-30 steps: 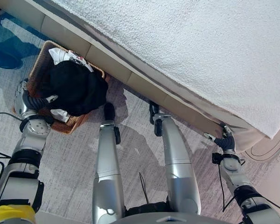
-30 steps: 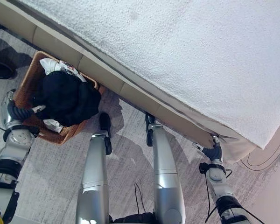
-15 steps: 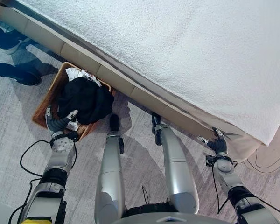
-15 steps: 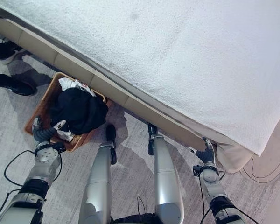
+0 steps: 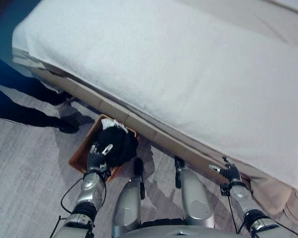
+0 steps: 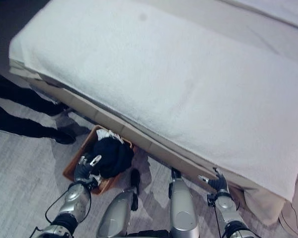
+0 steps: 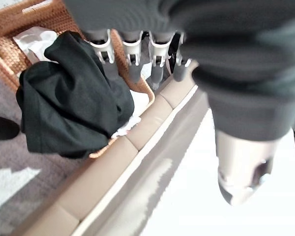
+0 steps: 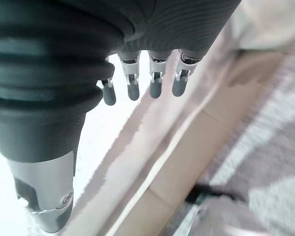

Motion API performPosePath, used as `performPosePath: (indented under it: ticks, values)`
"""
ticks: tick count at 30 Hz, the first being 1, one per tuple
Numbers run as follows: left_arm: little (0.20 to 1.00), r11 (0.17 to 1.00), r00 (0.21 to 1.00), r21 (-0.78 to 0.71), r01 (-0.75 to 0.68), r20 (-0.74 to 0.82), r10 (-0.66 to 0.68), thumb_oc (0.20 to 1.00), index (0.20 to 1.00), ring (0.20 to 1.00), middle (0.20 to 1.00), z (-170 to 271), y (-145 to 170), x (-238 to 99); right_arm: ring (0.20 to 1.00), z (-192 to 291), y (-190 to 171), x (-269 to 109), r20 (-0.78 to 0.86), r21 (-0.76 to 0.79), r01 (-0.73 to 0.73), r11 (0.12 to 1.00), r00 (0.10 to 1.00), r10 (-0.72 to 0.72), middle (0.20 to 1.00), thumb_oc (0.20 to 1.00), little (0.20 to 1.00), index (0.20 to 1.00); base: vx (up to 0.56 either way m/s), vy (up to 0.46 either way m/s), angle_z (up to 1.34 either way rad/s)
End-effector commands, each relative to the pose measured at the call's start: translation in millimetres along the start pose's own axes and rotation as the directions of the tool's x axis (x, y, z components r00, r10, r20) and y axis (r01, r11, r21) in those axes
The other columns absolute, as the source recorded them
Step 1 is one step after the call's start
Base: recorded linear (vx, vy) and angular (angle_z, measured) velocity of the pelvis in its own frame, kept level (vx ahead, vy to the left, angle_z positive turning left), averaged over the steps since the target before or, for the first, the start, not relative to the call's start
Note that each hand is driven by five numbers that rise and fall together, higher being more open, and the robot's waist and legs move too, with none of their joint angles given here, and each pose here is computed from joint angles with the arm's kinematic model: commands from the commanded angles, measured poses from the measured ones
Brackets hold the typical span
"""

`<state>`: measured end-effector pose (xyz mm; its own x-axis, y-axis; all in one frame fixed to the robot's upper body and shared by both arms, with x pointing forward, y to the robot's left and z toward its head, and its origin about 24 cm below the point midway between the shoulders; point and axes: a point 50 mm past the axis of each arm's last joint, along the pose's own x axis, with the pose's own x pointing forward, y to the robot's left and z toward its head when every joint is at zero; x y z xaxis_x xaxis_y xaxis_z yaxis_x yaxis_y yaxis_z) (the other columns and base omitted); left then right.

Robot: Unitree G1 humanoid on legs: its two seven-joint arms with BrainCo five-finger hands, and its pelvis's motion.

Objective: Pick up clothes into the bucket

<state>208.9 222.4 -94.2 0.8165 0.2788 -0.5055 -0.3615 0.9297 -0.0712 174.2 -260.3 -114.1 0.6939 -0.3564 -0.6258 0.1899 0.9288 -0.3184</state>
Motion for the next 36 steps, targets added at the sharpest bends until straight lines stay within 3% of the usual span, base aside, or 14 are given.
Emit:
performPosePath:
  ticks: [1, 9, 15, 36]
  values:
    - [1.0, 0.984, 1.0, 0.175, 0.019, -0.02, -0.015, 1.0, 1.0, 1.0, 1.0, -6.0, 13.3, -2.5, 1.0, -10.5, -3.0, -3.1, -0.039, 0.008, -0.02, 1.0, 0.999, 0.02, 1.0, 1.0, 1.0, 1.0, 0.13, -0.048, 0.03]
    - [1.0, 0.93, 0.958, 0.332, 0.16, -0.281, -0.064, 1.0, 1.0, 1.0, 1.0, -65.1, 17.6, -29.2, 1.0, -41.5, 12.3, -15.3, -0.162, -0.039, -0.122, 0.992, 0.98, 0.114, 1.0, 1.0, 1.0, 1.0, 0.13, -0.038, 0.04]
    - [1.0, 0.932, 0.923, 0.32, 0.172, -0.383, -0.038, 1.0, 1.0, 1.0, 1.0, -88.7, 19.6, -43.4, 1.0, -50.7, 23.7, -20.9, -0.197, -0.054, -0.165, 0.985, 0.969, 0.151, 1.0, 1.0, 1.0, 1.0, 0.04, -0.019, 0.04]
    - [1.0, 0.899, 0.886, 0.367, 0.241, -0.461, -0.049, 1.0, 1.0, 1.0, 1.0, -106.9, 20.9, -57.6, 1.0, -76.8, 31.5, -36.7, -0.278, -0.128, -0.232, 0.964, 0.942, 0.19, 1.0, 1.0, 1.0, 1.0, 0.0, -0.006, -0.02]
